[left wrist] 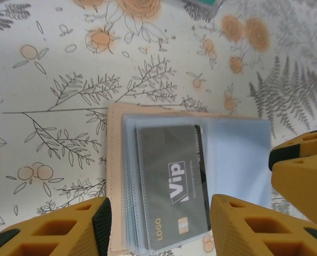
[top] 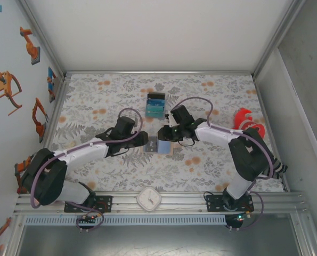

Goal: Take the credit cards out of the card holder

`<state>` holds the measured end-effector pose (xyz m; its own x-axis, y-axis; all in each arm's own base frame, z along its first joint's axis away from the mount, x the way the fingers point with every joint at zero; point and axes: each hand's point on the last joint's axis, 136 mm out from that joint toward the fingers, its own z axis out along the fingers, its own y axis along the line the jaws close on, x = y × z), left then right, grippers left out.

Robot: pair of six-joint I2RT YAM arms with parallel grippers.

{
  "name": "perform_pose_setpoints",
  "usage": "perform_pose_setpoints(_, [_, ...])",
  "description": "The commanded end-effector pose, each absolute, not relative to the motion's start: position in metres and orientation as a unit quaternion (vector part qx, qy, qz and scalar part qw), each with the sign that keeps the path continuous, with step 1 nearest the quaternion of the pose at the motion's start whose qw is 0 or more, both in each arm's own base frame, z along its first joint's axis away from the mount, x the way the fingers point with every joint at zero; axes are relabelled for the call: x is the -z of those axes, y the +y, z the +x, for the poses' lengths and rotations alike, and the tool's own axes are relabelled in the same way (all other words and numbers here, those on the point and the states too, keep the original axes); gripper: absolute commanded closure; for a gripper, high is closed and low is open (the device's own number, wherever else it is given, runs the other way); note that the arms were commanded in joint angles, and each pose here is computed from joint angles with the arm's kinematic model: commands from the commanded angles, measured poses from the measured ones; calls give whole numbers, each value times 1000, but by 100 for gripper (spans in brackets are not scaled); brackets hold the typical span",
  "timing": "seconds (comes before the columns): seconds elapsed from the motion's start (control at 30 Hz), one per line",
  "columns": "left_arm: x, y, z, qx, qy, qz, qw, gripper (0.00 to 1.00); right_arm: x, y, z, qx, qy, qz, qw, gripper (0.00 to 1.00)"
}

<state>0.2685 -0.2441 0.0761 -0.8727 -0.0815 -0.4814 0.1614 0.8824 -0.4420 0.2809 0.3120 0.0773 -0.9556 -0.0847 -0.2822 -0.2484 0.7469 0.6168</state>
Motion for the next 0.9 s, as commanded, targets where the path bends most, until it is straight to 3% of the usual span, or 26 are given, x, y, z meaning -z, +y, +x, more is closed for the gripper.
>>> perform_pose_setpoints(0.0, [-64,-242,275,204,945,38,255,50,-67,322,275,-363,924,-73,95,79])
perform_pose_setpoints(0.47, [-39,-260,272,196,952,92,217,66,-31,324,269,-363,930,-33,52,86])
perform_pose_setpoints(0.87, [-26,-257,265,177,960,96,196,73,-19,323,268,-364,930,-24,42,84])
